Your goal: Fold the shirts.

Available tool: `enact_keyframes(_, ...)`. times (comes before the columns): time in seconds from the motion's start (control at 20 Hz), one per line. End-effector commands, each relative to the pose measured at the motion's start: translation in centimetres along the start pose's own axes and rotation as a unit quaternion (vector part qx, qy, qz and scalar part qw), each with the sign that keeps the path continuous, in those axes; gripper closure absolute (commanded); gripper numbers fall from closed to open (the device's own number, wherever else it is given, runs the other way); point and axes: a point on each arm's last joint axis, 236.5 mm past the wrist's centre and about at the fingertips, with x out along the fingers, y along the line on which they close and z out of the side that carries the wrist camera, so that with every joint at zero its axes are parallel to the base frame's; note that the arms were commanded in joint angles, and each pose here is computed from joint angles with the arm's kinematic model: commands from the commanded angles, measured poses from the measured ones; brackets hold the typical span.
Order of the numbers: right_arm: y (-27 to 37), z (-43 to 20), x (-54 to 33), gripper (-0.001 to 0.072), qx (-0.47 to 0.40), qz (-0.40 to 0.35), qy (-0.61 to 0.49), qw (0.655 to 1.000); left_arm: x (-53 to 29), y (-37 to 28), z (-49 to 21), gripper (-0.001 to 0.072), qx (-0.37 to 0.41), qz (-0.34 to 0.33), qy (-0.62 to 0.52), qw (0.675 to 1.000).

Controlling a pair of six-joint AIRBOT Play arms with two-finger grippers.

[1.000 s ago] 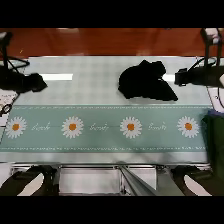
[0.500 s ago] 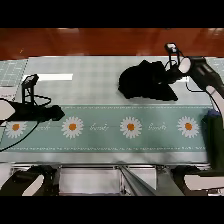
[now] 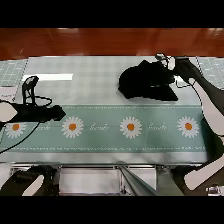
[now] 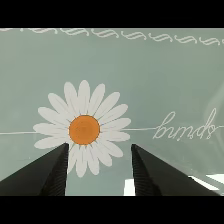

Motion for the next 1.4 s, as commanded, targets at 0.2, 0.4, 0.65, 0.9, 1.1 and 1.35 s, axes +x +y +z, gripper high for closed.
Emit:
enact_keyframes(0.2, -1.6, 6.0, -9.1, 0.0688, -0.027, -0.037, -0.097, 0.994, -0.7, 1.1, 1.5, 0.0211, 0.014, 0.024, -0.026, 0.999)
enact_keyframes(0.4, -1.3, 11.1, -23.5, 0.0688, -0.032, -0.042, -0.246, 0.968, -4.0, 2.7, 5.1, 0.0212, 0.010, 0.052, -0.085, 0.995)
enact_keyframes(0.65, 0.2, 11.1, -41.0, 0.0689, -0.035, -0.039, -0.424, 0.904, -6.5, 2.0, 7.0, 0.0211, 0.014, 0.047, -0.124, 0.991)
enact_keyframes(0.9, 4.8, 7.0, -55.7, 0.0689, -0.092, -0.034, -0.581, 0.808, -6.6, 2.0, 6.9, 0.0211, 0.015, 0.049, -0.126, 0.991)
enact_keyframes(1.1, 9.9, 3.2, -62.7, 0.0689, -0.136, -0.008, -0.653, 0.745, -6.5, 2.0, 6.8, 0.0211, 0.015, 0.048, -0.125, 0.991)
enact_keyframes(1.35, 16.9, 1.2, -60.9, 0.0689, -0.196, 0.056, -0.621, 0.756, -6.5, 2.1, 6.9, 0.0212, 0.016, 0.049, -0.127, 0.991)
